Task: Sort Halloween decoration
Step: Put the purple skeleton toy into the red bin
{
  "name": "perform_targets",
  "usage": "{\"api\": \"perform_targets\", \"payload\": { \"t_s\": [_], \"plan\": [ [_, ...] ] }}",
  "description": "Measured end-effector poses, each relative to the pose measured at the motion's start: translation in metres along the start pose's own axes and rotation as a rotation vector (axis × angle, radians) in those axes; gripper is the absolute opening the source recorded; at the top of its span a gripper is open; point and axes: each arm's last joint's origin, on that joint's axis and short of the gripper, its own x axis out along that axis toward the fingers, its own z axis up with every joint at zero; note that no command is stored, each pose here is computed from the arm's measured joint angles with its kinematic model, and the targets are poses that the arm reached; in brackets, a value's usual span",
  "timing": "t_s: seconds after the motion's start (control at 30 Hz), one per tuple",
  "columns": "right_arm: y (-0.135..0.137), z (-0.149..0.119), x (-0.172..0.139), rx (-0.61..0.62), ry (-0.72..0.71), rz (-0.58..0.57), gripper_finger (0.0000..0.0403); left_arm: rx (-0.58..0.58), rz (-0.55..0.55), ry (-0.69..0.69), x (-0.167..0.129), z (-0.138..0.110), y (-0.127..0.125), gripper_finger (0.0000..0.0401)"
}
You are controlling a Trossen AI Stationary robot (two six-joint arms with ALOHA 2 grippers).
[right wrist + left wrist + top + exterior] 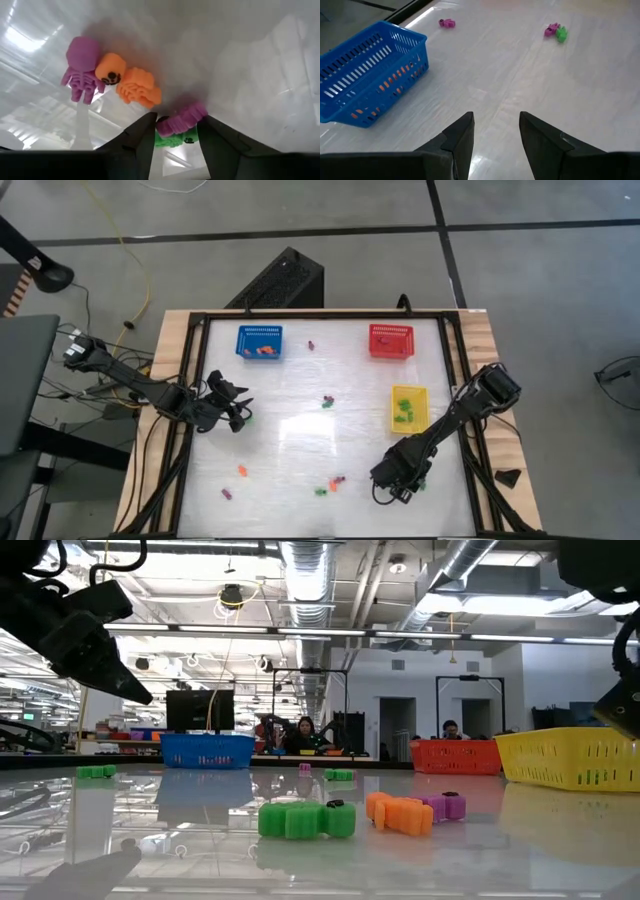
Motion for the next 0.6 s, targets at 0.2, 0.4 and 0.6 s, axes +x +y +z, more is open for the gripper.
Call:
{"api": "perform_targets", "payload": {
  "t_s": [0.2,0.4,0.6],
  "plan": [
    [0.000,0.001,0.000,-0.030,-0.014,-0.005,0.0130,0.000,0.000,0.000,0.000,0.000,0.000,0.0148],
    [0.001,0.005,-0.006,-0.065,-0.026,-0.009,0.0067,0.000,0.000,0.000,0.000,0.000,0.000,0.0148],
    [0.007,0.012,-0.028,-0.115,-0.095,-0.048,0.0067,-0.001,0.000,0.000,0.000,0.000,0.000,0.0148]
  ]
}}
